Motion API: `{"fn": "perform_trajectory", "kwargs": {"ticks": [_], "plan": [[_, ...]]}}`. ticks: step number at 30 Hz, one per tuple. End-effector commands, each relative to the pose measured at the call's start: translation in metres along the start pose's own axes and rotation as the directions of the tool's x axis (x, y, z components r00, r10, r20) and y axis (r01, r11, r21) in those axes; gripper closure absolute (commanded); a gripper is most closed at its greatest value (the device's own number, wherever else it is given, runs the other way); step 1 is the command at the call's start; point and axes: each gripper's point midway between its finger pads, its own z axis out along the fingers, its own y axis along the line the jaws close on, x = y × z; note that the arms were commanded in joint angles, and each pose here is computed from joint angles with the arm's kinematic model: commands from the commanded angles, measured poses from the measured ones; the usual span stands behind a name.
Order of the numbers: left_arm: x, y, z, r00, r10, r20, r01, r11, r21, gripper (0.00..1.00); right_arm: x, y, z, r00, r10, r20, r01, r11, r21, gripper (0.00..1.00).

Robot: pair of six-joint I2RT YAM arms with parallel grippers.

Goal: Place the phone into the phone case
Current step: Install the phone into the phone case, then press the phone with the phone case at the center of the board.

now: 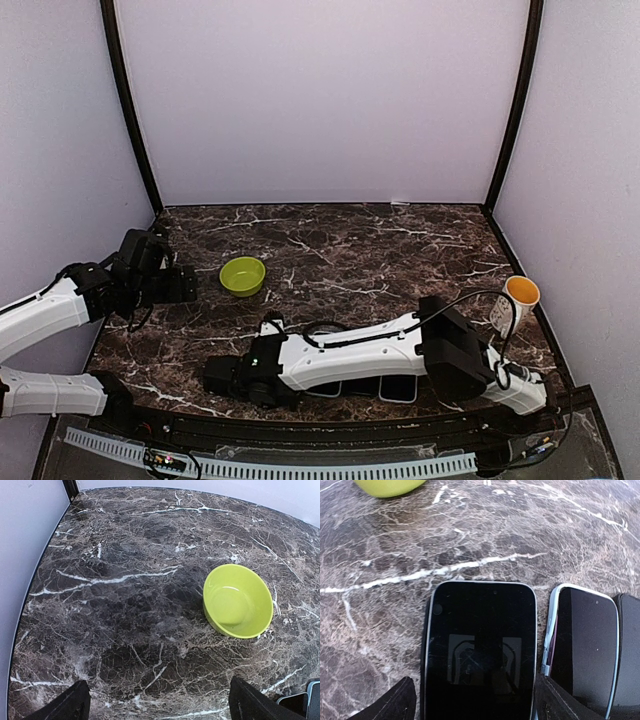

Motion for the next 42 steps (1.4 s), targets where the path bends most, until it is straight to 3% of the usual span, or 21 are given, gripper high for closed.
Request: {"fn": "perform_trajectory", "kwargs": {"ticks": [1, 6, 10, 15, 17, 20, 23, 25, 32, 37, 42], "plan": [[-0.003, 0.001, -0.001, 1.0, -0.017, 0.006, 0.017, 1.0, 0.002, 0.01, -0.004, 0.005, -0.028, 0.998, -0.064, 0.012, 0.064, 0.997, -0.036, 0.18], [-0.003, 0.0, -0.001, 1.0, -0.016, 0.003, 0.016, 1.0, 0.01, 0.01, 0.016, -0.011, -0.031, 0.996, -0.042, -0.081, 0.036, 0.996, -0.078, 0.24], [-0.002, -0.001, -0.001, 1.0, -0.016, 0.003, 0.016, 1.0, 0.016, 0.01, 0.012, -0.011, -0.043, 0.993, 0.02, -0.116, -0.045, 0.976, -0.211, 0.33], [-0.001, -0.01, -0.002, 1.0, -0.002, -0.006, 0.003, 0.998, 0.07, 0.03, 0.006, -0.007, -0.042, 0.986, 0.034, -0.163, -0.089, 0.937, -0.339, 0.51], [0.005, -0.03, -0.004, 0.999, 0.022, -0.037, -0.015, 0.983, 0.183, 0.07, 0.004, -0.008, -0.035, 0.983, 0.04, -0.179, -0.101, 0.932, -0.349, 0.6], [0.016, -0.056, -0.012, 0.995, 0.075, -0.062, -0.049, 0.936, 0.347, 0.19, 0.001, -0.013, -0.024, 0.98, 0.064, -0.191, -0.125, 0.937, -0.327, 0.62], [0.021, -0.088, -0.033, 0.994, 0.08, -0.07, -0.03, 0.841, 0.541, 0.23, -0.003, -0.019, -0.013, 0.975, 0.097, -0.199, -0.154, 0.943, -0.295, 0.63], [0.033, -0.096, -0.035, 0.992, 0.076, -0.102, -0.002, 0.814, 0.581, 0.27, -0.005, -0.02, -0.008, 0.974, 0.107, -0.201, -0.162, 0.944, -0.286, 0.65], [0.083, -0.116, -0.038, 0.973, 0.13, -0.189, 0.014, 0.788, 0.615, 0.4, 0.0, -0.019, 0.007, 0.971, 0.07, -0.23, -0.134, 0.952, -0.277, 0.69], [0.124, -0.123, -0.03, 0.938, 0.147, -0.313, 0.076, 0.797, 0.6, 0.43, 0.005, -0.019, 0.008, 0.967, 0.029, -0.253, -0.094, 0.963, -0.251, 0.7], [0.149, -0.126, -0.024, 0.92, 0.181, -0.347, 0.063, 0.806, 0.589, 0.45, 0.0, -0.016, 0.0, 0.968, -0.016, -0.249, -0.046, 0.969, -0.243, 0.65]]}}
